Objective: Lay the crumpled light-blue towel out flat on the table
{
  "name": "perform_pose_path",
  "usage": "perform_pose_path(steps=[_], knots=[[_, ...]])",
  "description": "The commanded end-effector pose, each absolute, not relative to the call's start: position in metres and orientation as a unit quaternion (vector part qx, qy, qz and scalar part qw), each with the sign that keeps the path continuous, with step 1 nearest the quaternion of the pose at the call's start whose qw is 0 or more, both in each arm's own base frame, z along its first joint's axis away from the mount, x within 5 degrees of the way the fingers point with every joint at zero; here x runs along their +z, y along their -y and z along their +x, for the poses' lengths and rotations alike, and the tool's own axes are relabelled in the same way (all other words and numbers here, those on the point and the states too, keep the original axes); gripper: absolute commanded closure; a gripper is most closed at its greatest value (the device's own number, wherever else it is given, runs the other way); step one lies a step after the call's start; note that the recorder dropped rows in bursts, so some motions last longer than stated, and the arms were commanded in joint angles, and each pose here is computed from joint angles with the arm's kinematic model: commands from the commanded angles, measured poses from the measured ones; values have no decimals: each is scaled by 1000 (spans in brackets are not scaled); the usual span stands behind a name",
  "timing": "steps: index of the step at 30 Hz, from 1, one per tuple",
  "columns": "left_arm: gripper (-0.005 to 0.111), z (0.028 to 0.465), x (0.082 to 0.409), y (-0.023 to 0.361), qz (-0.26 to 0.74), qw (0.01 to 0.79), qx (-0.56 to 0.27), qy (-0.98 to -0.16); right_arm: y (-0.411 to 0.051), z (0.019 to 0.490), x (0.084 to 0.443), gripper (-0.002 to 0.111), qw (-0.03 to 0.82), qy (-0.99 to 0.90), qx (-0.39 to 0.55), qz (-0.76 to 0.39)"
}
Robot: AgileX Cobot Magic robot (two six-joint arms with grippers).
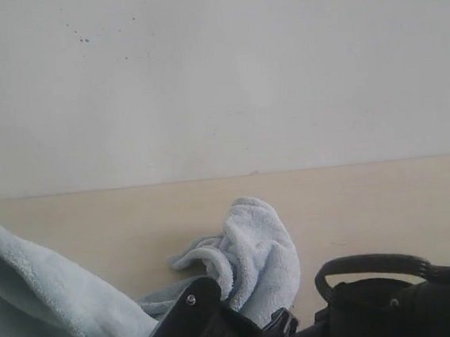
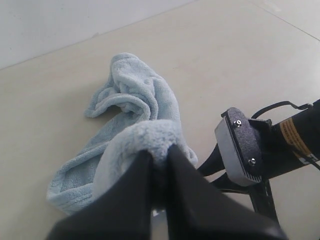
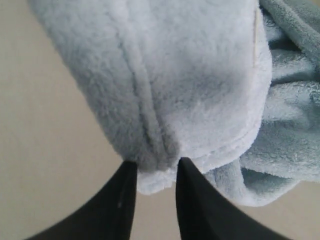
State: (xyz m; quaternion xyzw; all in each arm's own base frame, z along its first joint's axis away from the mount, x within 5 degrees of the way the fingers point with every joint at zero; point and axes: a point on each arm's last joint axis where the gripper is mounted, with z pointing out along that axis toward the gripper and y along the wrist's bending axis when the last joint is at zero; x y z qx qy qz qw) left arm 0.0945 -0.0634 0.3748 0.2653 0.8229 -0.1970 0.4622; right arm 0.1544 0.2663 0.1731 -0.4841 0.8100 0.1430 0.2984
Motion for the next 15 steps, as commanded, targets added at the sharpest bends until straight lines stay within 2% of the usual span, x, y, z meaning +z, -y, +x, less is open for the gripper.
perform_pose_path(steps=[1,3,7,8,15], knots=[[103,93,378,63,263,465,-202,-821,-267,154,175,81,296,-823,151,-461],[103,93,378,63,263,465,-202,-821,-268,149,174,79,288,-822,145,-470],[103,93,378,63,263,465,-202,-821,-277,133,175,55,288,-803,157,-498],[103,93,378,63,263,465,-202,-821,-278,131,175,52,288,-801,159,-500],[103,93,377,64,262,464,-202,-821,-280,131,176,59,296,-794,166,-505]])
